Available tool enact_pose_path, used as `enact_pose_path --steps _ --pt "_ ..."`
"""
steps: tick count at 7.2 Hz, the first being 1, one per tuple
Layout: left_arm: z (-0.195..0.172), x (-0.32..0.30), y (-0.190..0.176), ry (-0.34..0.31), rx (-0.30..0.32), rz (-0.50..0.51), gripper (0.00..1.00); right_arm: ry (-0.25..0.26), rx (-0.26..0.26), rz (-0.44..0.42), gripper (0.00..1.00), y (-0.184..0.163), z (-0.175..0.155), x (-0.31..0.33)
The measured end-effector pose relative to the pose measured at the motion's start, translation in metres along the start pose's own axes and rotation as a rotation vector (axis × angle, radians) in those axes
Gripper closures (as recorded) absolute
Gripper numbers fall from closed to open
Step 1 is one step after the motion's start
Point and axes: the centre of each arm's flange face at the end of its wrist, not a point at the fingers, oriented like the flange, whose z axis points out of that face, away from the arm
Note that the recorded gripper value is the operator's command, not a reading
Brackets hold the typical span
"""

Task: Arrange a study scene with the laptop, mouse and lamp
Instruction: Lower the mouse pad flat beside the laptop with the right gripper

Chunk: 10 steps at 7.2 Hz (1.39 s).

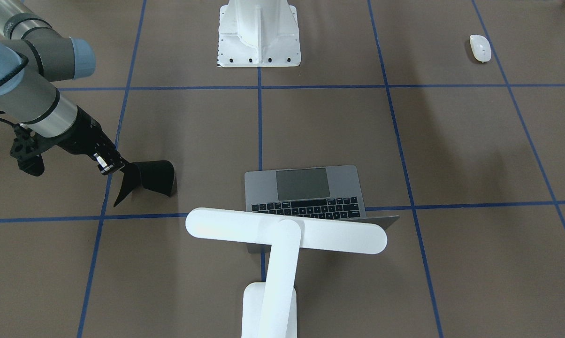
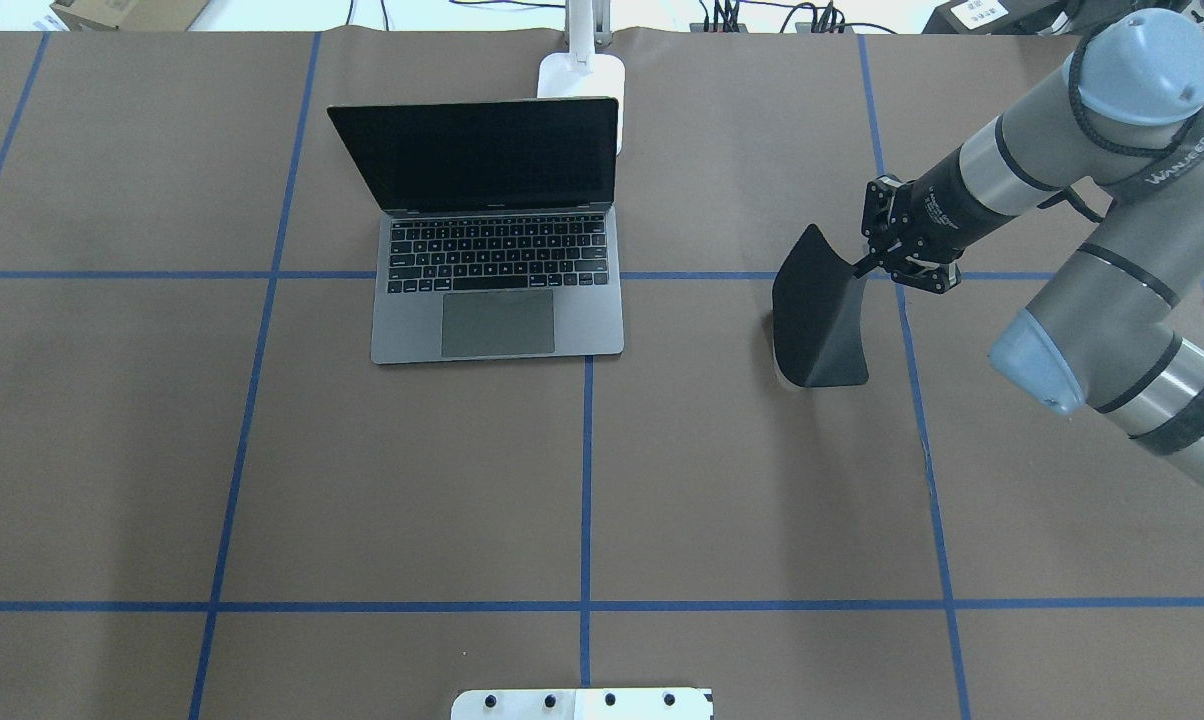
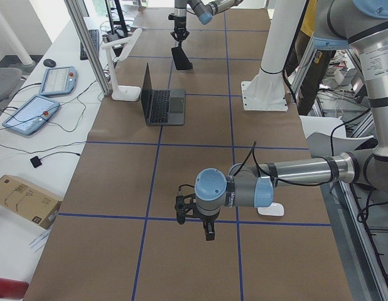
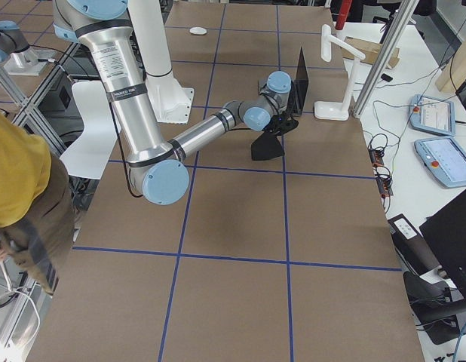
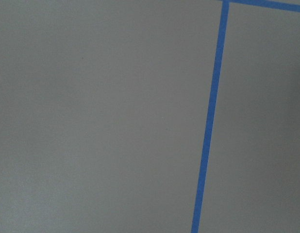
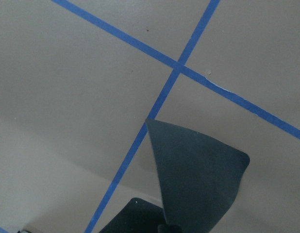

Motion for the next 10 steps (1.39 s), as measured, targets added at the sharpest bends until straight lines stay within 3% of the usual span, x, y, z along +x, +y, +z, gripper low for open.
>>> enact_pose_path --steps 5,10 --pt "-0.004 0.004 -0.002 0.002 0.008 0.009 0.00 0.044 0.104 0.011 1.00 -0.040 0.046 -0.009" --pt "-0.008 0.008 -0.003 0.003 0.017 0.016 0.00 0.076 0.187 -0.016 1.00 -0.088 0.063 -0.015"
